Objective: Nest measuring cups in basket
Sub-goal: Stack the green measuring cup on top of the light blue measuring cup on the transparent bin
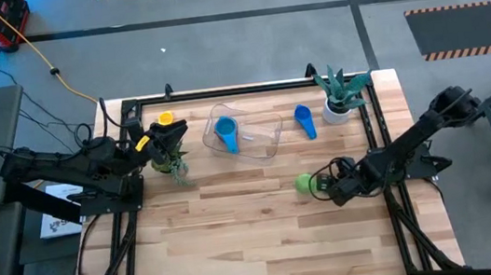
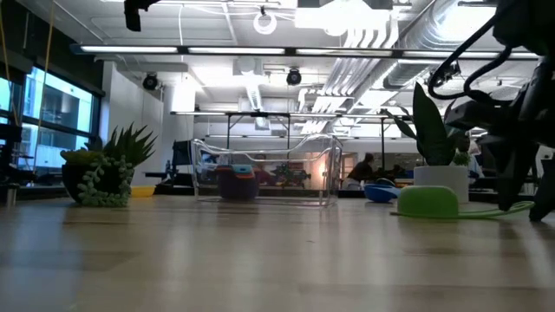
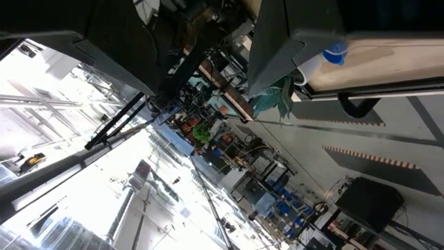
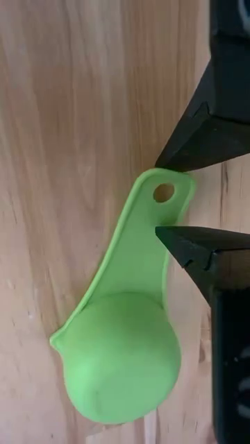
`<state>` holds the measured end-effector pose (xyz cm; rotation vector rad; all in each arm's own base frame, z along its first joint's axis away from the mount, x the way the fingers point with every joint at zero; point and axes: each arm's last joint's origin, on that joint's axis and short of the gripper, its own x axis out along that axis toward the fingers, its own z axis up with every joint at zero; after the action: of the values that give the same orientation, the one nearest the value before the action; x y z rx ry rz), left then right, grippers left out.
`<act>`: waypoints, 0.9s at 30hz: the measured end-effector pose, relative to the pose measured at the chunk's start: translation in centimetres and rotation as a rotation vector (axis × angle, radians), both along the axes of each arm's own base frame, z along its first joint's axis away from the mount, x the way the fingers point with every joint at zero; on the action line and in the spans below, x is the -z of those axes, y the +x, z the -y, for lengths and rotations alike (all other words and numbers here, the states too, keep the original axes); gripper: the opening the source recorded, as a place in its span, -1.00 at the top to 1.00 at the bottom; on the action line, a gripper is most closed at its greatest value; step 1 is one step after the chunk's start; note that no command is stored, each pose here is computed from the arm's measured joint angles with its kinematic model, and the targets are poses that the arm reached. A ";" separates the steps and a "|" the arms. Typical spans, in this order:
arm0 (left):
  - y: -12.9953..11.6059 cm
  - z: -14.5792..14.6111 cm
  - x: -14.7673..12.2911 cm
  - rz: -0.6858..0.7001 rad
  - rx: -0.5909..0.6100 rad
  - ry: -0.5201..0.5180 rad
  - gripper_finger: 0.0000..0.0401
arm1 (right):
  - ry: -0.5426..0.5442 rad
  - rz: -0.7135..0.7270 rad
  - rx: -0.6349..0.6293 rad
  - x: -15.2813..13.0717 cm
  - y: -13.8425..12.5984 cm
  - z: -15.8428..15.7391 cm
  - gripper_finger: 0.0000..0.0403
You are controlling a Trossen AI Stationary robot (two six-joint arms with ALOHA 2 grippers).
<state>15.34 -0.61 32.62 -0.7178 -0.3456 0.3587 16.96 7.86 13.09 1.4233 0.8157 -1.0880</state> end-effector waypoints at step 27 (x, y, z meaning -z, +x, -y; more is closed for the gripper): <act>0.0 0.0 0.0 0.000 -0.001 0.001 -0.07 | -0.766 0.360 -0.977 -20.7 7.8 -1.3 0.99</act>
<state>15.35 -0.61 32.62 -0.7169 -0.3460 0.3591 24.76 9.20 33.77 0.4168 0.6001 -0.2825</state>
